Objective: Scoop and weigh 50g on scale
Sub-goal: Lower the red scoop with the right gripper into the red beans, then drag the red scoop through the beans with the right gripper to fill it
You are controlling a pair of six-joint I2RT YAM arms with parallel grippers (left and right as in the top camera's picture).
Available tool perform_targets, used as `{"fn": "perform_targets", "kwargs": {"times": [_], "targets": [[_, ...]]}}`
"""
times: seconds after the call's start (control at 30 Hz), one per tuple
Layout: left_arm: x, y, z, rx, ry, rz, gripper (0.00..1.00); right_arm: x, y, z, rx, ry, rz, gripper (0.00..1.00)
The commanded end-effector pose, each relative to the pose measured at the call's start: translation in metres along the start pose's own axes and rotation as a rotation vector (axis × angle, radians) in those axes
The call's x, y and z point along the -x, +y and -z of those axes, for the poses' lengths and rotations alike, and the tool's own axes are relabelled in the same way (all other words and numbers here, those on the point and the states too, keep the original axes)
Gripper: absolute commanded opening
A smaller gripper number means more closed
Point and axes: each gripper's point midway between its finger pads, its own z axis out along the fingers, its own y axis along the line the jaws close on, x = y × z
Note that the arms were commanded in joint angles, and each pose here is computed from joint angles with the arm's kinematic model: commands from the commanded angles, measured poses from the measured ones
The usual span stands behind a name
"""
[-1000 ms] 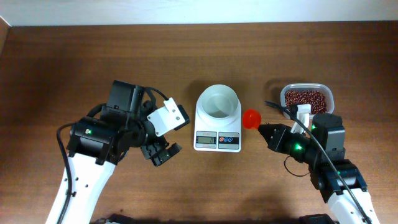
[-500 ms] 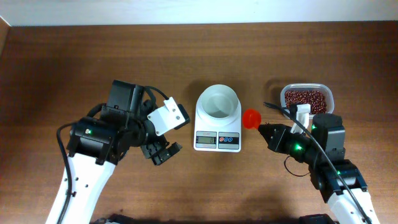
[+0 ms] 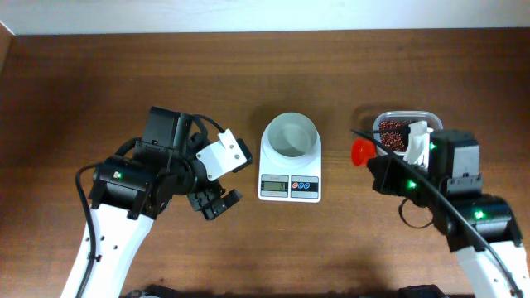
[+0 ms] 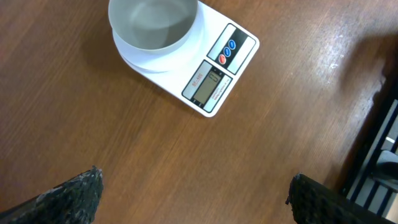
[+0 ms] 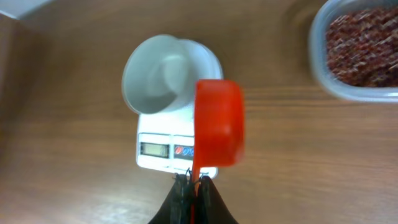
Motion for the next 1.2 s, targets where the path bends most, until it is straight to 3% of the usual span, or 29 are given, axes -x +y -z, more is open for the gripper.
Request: {"fn": "perform_targets", "kwargs": {"times": [0.0, 0.5, 0.87, 1.17], "targets": [[0.005, 0.000, 0.006, 0.005, -0.024, -0.017, 0.99, 0.018, -0.029, 0.009, -0.210, 0.004, 0.046, 0.04], [0.005, 0.000, 0.006, 0.005, -0.024, -0.017, 0.99, 0.047, -0.146, -0.019, -0.902, 0.159, 0.119, 0.04], [0.005, 0.000, 0.006, 0.005, -0.024, -0.017, 0.99, 0.060, -0.178, -0.082, -0.976, 0.229, 0.283, 0.04], [0.005, 0.000, 0.006, 0.005, -0.024, -0.017, 0.99, 0.062, -0.176, -0.101, -0.922, 0.215, 0.277, 0.04]]}}
